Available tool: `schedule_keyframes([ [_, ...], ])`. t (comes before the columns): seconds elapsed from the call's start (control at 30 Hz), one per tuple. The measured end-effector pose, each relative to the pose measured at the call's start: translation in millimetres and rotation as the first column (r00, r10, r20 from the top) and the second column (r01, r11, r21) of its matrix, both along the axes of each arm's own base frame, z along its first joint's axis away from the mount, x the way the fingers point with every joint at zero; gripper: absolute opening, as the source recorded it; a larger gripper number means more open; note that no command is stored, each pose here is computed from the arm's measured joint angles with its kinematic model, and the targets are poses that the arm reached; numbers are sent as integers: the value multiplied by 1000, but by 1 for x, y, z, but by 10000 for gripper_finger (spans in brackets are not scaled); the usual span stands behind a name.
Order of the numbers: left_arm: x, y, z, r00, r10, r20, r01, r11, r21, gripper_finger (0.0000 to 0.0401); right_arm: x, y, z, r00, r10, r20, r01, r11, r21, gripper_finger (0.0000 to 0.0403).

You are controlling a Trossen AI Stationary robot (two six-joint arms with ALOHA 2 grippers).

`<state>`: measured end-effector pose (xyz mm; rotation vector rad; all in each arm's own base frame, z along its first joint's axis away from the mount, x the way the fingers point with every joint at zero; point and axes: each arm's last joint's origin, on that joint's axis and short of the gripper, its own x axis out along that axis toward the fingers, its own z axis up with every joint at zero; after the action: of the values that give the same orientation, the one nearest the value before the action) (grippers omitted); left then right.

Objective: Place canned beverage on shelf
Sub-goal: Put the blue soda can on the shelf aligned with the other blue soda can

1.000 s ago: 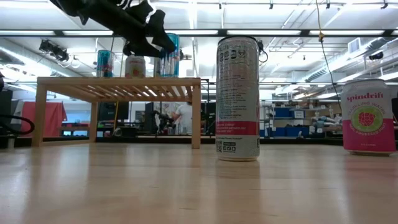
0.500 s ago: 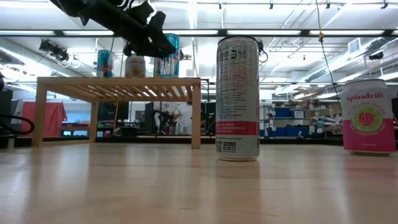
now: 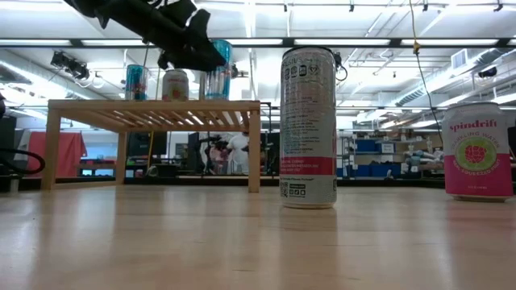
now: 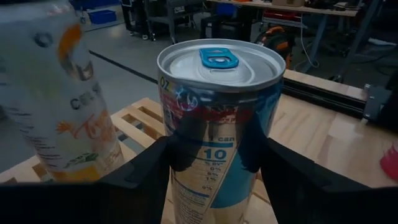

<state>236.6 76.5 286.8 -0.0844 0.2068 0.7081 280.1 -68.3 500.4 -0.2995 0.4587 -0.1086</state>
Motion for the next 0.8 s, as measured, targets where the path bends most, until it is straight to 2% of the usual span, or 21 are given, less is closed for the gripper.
schedule_keyframes([
  [0.17,-11,-2,11,1000,2,29,-2,1000,24,220,0,0,0,1000,-4,-1,4,1000,-2,284],
  [0.53,-50,-13,25,1000,1,-22,-1,1000,7,220,0,0,0,1000,-5,-2,5,1000,-2,284],
  [0.7,-70,-21,30,997,-71,-36,70,997,-19,220,0,0,0,1000,-5,-2,5,1000,-2,284],
  [0.8,-82,-24,32,997,-71,-41,71,997,-23,220,0,0,0,1000,-5,-2,5,1000,-2,284],
])
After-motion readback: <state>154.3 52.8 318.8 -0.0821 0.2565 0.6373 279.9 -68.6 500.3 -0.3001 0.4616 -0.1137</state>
